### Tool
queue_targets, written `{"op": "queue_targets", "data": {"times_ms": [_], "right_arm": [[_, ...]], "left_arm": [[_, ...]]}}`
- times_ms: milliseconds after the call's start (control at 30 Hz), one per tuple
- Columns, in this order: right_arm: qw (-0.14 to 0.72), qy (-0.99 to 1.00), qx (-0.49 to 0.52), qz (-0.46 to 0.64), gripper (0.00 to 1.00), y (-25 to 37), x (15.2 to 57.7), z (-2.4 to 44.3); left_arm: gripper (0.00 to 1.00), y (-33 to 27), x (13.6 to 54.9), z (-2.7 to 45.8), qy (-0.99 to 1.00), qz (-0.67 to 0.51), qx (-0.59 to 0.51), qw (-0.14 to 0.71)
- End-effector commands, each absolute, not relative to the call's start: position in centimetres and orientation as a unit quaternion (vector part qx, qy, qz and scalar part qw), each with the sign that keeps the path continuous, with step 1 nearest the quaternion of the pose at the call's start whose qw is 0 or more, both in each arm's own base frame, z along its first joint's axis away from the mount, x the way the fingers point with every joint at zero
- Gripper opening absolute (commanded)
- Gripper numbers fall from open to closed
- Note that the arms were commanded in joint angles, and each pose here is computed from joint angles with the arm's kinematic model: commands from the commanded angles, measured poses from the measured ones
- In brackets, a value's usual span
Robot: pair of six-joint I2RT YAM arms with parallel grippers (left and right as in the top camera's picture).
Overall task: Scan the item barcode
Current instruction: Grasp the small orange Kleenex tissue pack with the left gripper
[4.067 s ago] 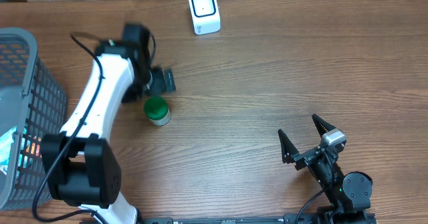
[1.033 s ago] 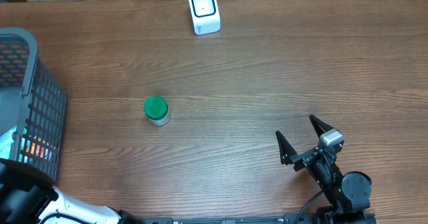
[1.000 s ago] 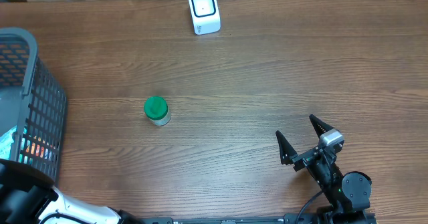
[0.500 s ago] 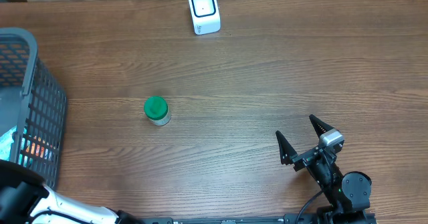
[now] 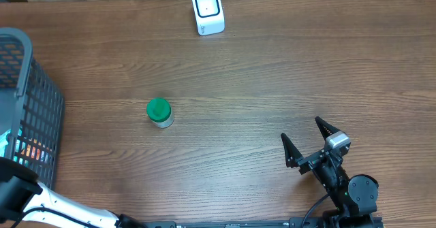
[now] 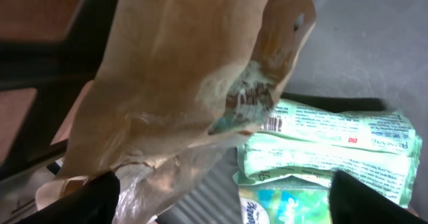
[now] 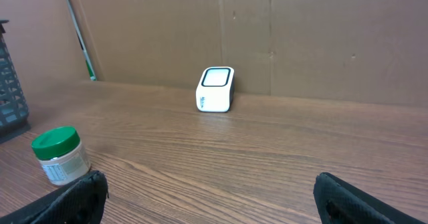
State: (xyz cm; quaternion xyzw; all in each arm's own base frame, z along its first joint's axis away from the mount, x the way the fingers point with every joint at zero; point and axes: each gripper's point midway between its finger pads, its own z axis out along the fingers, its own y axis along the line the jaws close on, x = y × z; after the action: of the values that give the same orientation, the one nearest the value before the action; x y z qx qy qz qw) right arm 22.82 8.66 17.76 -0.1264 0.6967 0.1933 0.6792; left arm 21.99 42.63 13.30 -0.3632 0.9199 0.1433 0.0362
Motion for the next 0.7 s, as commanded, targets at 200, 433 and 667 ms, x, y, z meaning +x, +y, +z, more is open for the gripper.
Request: {"op": "queue_targets", "data": {"times_ms": [200, 433, 667], "right_arm": [[0.68, 0.694, -0.128, 0.198, 1.0, 8.8, 22.7, 17.6], [0.68, 0.694, -0.128, 0.198, 1.0, 8.8, 22.7, 17.6], [0.68, 0.694, -0.128, 0.198, 1.0, 8.8, 22.7, 17.6]], "left_arm": [[0.42, 41.4, 23.6, 11.8, 0.932, 0.099, -0.347, 0.047], [0.35, 38.5, 27.5, 12.4, 0.954, 0.099, -0.28, 0.051], [0.31, 34.5, 32.5, 17.4, 0.968, 0.142, -0.183, 0.098]]}}
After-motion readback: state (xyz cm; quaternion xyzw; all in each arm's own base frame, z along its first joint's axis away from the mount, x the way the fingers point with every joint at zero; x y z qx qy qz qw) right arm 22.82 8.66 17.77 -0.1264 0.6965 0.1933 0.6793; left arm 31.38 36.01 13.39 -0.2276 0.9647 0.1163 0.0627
